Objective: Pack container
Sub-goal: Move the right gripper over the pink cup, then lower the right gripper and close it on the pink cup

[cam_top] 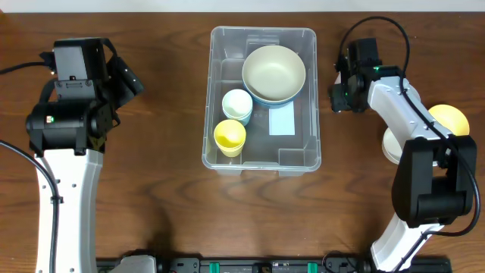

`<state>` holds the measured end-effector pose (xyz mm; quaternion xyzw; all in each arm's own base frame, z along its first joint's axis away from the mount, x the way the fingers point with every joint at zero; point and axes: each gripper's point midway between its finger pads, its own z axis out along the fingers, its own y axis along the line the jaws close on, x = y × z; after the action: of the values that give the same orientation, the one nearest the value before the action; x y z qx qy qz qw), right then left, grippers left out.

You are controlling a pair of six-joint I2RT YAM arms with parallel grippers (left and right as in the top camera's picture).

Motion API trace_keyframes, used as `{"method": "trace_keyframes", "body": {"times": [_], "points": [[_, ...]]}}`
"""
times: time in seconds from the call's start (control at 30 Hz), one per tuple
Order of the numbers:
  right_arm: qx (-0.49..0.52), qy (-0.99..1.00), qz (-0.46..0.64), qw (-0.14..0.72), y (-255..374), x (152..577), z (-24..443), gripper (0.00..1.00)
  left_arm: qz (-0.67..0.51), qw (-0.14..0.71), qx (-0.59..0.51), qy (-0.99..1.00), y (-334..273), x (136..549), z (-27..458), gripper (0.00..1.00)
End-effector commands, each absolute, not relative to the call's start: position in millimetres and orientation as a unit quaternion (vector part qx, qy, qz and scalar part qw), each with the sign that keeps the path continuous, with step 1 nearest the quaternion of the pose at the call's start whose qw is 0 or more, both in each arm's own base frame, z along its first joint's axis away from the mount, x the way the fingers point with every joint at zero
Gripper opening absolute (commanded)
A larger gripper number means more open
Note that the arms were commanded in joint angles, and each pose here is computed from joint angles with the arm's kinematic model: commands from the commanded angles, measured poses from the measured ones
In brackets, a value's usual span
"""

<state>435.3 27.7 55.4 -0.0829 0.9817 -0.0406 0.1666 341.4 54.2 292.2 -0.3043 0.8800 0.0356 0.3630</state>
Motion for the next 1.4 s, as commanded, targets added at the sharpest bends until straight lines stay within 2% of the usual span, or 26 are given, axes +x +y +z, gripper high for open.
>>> {"method": "trace_keyframes", "body": {"times": [0.0, 0.2, 0.57, 0.93, 1.1, 1.37], "points": [[-0.188, 0.960, -0.115, 0.175, 7.8, 442.3, 69.6, 0.63, 0.042, 0.367, -0.309, 0.877, 58.0, 341.9, 295.5, 0.98], [-0.244, 0.942, -0.143, 0.179, 2.9, 449.0, 73.4, 0.76, 0.042, 0.367, -0.309, 0.877, 58.0, 341.9, 295.5, 0.98], [-0.255, 0.944, -0.132, 0.162, 6.6, 440.5, 69.5, 0.77, 0.042, 0.367, -0.309, 0.877, 58.0, 341.9, 295.5, 0.98], [-0.061, 0.977, -0.085, 0.184, 7.3, 439.0, 70.7, 0.76, 0.042, 0.367, -0.309, 0.877, 58.0, 341.9, 295.5, 0.98], [-0.025, 0.982, -0.027, 0.187, 19.5, 439.2, 68.8, 0.73, 0.042, 0.367, -0.309, 0.876, 58.0, 342.0, 295.5, 0.98], [0.029, 0.979, -0.016, 0.199, 12.0, 443.0, 64.4, 0.69, 0.042, 0.367, -0.309, 0.877, 58.0, 341.9, 295.5, 0.98]]}}
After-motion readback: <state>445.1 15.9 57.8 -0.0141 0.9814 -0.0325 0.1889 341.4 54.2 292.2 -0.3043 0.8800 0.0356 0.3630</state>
